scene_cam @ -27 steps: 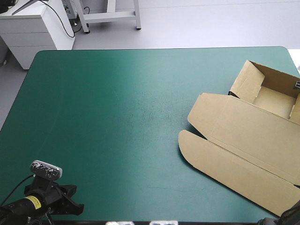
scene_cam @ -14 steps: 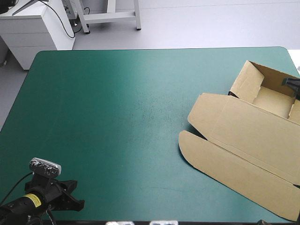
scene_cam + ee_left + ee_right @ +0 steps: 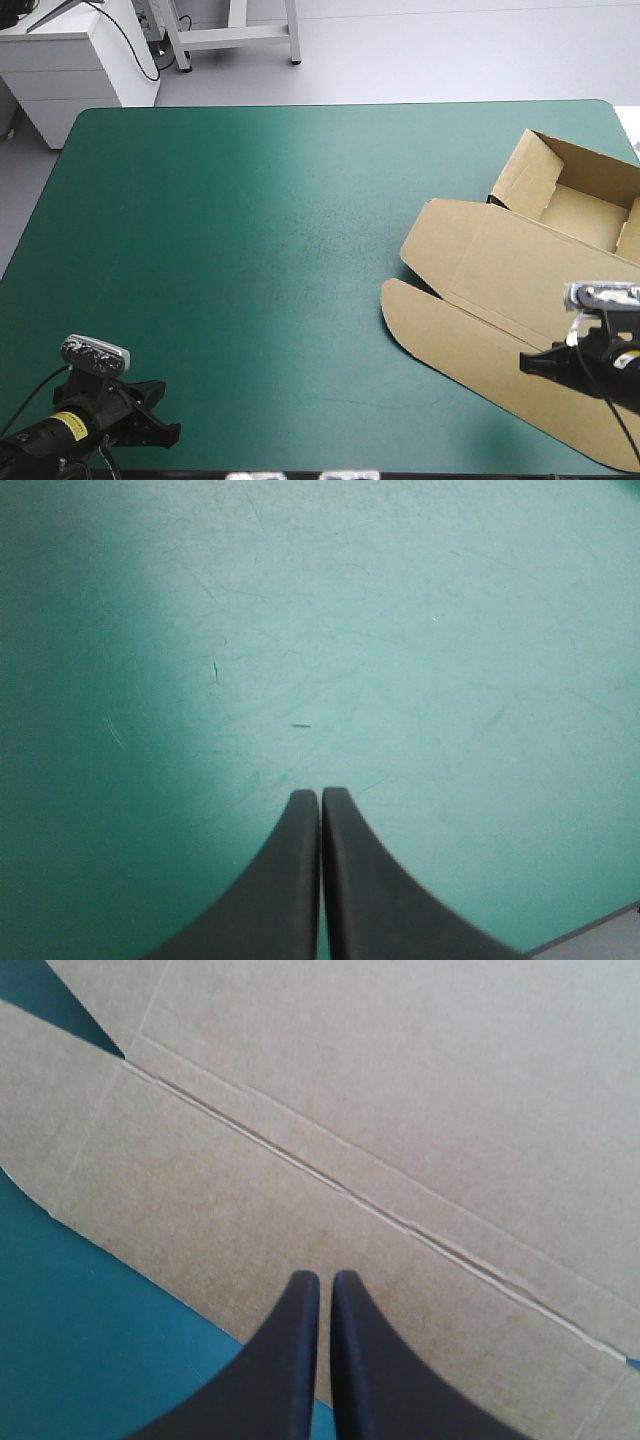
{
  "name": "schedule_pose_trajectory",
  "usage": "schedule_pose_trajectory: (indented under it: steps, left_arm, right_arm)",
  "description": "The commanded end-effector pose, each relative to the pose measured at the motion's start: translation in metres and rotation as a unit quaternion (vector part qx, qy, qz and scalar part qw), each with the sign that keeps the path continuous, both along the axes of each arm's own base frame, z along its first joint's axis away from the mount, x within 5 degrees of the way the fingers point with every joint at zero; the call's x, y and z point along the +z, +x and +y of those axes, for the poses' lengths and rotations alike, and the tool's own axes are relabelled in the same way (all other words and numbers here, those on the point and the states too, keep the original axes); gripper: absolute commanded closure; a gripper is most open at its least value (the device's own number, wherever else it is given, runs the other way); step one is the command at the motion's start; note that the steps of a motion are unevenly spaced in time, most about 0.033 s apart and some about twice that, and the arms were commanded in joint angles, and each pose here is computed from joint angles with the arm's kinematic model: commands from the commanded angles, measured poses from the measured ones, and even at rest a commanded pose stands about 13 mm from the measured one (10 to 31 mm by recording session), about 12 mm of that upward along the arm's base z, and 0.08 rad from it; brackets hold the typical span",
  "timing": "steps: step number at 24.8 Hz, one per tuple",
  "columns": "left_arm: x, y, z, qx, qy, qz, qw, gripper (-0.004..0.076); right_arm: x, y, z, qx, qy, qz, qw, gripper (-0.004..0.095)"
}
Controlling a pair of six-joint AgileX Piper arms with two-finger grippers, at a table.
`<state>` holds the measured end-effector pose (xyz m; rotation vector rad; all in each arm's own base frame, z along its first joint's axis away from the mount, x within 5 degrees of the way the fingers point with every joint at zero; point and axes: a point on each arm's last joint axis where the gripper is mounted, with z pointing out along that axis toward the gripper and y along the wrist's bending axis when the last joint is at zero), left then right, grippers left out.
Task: Fold the box
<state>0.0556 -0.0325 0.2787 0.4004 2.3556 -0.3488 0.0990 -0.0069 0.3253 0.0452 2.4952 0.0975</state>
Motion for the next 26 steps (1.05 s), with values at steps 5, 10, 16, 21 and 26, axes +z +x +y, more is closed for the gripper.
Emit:
schedule_pose_trajectory:
  steps: [5,10,16,21,26]
  left_arm:
    - [0.011,0.004,-0.003,0.003,-0.023,-0.025,0.999,0.0732]
    - [0.011,0.004,-0.003,0.003,-0.023,-0.025,0.999,0.0732]
    - [0.011,0.004,-0.003,0.003,-0.023,-0.025,0.999,0.0732]
    - [0.011,0.004,-0.003,0.003,-0.023,-0.025,0.999,0.0732]
    - [0.011,0.004,-0.003,0.003,-0.023,-0.025,0.999,0.0732]
  right_arm:
    - [-0.021,-0.039,0.013,0.014,-0.025,-0.108,0.994,0.0883]
    - [-0.025,-0.048,0.016,0.013,-0.029,-0.125,0.992,0.0883]
    - [-0.025,-0.048,0.016,0.014,-0.029,-0.123,0.992,0.0883]
    - [-0.027,-0.05,0.017,0.018,-0.026,-0.111,0.993,0.0885]
    - [-0.028,-0.05,0.017,0.02,-0.024,-0.105,0.994,0.0885]
